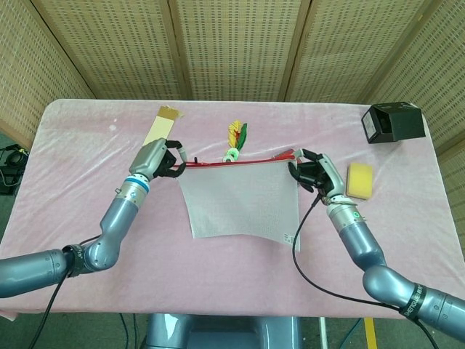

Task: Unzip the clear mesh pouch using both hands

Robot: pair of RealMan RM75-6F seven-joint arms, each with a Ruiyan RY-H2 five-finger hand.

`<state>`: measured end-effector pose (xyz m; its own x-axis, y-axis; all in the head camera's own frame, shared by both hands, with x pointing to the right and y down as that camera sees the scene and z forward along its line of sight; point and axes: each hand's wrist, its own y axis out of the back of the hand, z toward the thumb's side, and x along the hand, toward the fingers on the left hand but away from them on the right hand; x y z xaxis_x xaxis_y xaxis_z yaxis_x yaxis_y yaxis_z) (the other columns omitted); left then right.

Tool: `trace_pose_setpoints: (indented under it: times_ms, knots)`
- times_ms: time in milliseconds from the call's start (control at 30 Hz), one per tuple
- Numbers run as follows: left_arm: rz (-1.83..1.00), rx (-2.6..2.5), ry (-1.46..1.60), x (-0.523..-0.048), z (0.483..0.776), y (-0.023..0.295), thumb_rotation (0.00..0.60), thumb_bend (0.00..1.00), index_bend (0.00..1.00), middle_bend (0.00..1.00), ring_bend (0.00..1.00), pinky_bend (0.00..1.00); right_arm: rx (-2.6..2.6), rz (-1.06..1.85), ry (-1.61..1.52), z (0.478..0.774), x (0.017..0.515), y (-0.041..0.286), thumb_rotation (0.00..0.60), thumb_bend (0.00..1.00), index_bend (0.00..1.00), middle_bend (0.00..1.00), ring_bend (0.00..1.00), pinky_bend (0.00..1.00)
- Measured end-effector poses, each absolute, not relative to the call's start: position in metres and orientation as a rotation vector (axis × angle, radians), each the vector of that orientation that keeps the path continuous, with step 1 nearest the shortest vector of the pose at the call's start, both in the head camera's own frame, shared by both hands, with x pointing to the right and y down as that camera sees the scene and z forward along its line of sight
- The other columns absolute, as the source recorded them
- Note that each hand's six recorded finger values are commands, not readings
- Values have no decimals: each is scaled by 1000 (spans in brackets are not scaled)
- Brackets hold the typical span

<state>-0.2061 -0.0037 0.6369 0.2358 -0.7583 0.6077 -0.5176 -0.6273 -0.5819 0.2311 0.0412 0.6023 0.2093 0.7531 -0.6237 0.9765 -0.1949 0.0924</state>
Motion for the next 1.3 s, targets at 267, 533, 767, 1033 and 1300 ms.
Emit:
trace_pose_setpoints:
  times_ms: [267, 533, 767, 1033, 1300]
  knots:
    - [-1412, -2173, 1153, -228, 630, -13, 600, 714, 884, 995, 929, 1000, 2006, -628, 1627, 599, 240, 40, 600, 870, 765, 997, 880, 1000]
    - [-1486, -2129, 1121, -237, 628, -15, 600, 717, 884, 995, 930, 1000, 1992, -621, 1645, 597, 245, 38, 600, 870, 767, 999, 881, 1000]
    - [-1515, -2089, 1131, -244, 621, -21, 600, 718, 884, 995, 929, 1000, 1989, -620, 1669, 593, 250, 34, 600, 870, 766, 999, 881, 1000]
    - [-1527, -2063, 1150, -255, 615, -28, 600, 719, 884, 995, 929, 1000, 1982, -636, 1689, 593, 256, 31, 600, 870, 767, 999, 881, 1000]
    - [-1560, -2042, 1147, -265, 613, -31, 600, 720, 884, 995, 929, 1000, 1977, -647, 1706, 592, 260, 30, 600, 870, 767, 999, 881, 1000]
